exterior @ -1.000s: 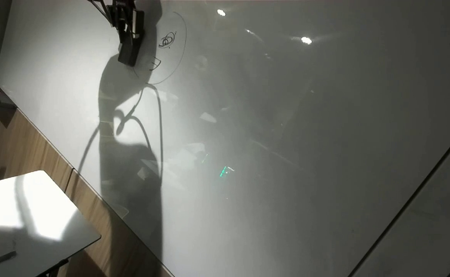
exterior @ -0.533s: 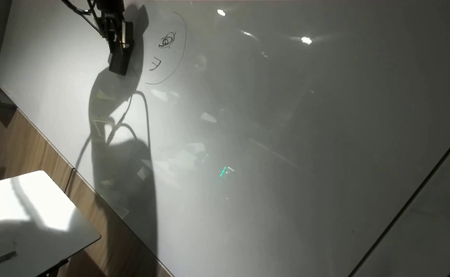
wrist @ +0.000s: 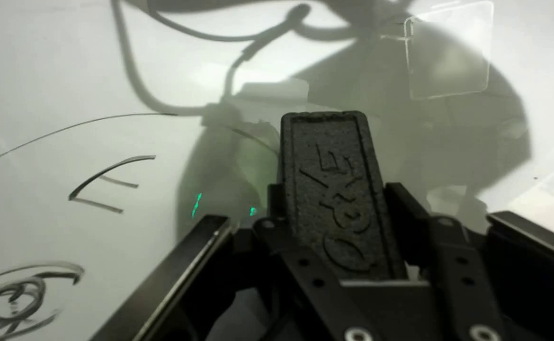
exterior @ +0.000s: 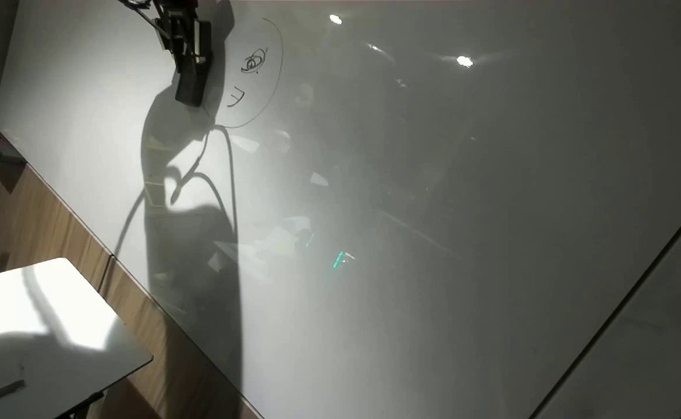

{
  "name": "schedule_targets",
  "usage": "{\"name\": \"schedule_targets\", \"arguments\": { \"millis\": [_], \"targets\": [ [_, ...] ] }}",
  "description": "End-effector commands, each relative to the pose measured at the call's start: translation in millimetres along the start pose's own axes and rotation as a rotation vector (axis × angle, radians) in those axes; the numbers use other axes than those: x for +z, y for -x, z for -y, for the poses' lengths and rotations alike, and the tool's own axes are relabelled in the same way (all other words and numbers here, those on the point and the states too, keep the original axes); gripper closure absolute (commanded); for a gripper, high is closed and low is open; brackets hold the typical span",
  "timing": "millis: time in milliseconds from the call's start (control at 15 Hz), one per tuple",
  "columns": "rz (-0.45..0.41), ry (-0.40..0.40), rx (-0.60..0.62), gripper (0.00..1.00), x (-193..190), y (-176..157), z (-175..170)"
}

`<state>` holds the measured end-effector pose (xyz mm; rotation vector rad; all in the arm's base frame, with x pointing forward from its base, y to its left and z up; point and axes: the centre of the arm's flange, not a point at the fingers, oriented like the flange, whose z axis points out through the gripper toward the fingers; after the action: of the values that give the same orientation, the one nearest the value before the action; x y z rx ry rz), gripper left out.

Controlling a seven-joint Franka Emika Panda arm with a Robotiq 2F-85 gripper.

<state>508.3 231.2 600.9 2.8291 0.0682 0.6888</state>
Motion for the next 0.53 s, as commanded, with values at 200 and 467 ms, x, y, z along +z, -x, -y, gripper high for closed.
{"name": "schedule_targets", "arguments": {
  "millis": [200,467],
  "targets": [
    [-0.081,0.056,0.060,0.71,-20,-66,-72],
    [-0.054,0.052,0.058,0.71,-18,-75,-85]
  ]
}}
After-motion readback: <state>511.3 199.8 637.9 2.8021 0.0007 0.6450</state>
